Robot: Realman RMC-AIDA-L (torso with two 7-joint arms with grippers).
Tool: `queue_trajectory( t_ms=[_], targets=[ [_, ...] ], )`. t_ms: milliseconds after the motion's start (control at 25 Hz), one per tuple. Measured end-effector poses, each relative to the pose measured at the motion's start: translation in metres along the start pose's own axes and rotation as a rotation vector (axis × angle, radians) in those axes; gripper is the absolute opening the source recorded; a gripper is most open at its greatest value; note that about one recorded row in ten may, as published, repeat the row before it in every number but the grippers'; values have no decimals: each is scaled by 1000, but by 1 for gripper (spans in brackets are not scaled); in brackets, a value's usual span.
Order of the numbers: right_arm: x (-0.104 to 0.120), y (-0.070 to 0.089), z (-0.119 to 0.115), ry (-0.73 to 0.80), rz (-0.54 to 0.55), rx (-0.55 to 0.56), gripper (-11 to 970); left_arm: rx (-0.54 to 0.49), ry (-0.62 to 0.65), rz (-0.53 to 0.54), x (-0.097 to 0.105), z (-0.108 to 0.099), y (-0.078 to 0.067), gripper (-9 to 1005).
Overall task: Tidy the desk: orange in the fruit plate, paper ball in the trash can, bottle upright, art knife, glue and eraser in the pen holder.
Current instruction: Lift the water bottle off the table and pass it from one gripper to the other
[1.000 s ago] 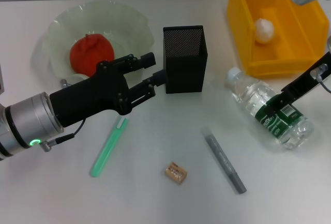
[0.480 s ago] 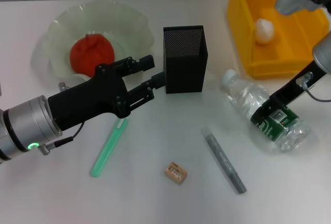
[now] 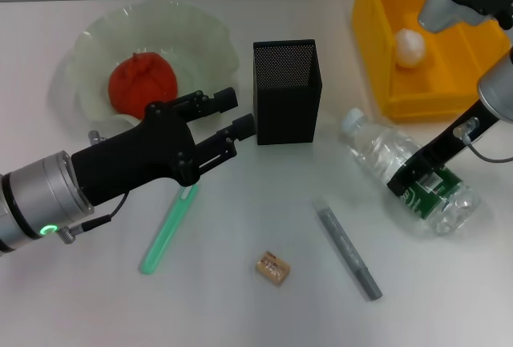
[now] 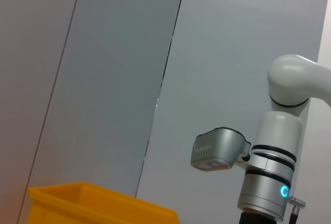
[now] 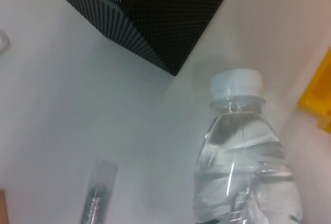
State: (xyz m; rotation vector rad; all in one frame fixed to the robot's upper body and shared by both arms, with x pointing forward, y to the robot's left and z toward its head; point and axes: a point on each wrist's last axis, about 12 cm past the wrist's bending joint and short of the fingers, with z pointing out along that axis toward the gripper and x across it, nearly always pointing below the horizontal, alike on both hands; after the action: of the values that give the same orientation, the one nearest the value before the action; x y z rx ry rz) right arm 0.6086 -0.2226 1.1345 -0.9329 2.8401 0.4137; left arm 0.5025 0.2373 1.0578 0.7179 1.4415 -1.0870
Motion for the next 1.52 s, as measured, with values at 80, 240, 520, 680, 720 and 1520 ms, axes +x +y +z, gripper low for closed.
queue_trajectory(
  t_ms=[80,240,520,680,720,1520],
  targets=[
    [1,2,1,10,-19,-7,769,1,2,-1,0,0,0,487],
    [4,3,1,10,-34,-9,768,-2,0,-3,1,-2,-1,487],
    [7,0,-5,-29,-32,12,767,-1,-2,-3,1,-2,-1,487],
    [13,2,-12,-91,-57,-16,767,-1,-2,-3,1,-2,-1,486],
    [15,3,-14,-107,-68,-35,766,-1,-2,-3,1,-2,-1,486],
    [93,34,-58,-504,-312,-99,760,37,-16,-56,-10,9,4,491]
  ],
)
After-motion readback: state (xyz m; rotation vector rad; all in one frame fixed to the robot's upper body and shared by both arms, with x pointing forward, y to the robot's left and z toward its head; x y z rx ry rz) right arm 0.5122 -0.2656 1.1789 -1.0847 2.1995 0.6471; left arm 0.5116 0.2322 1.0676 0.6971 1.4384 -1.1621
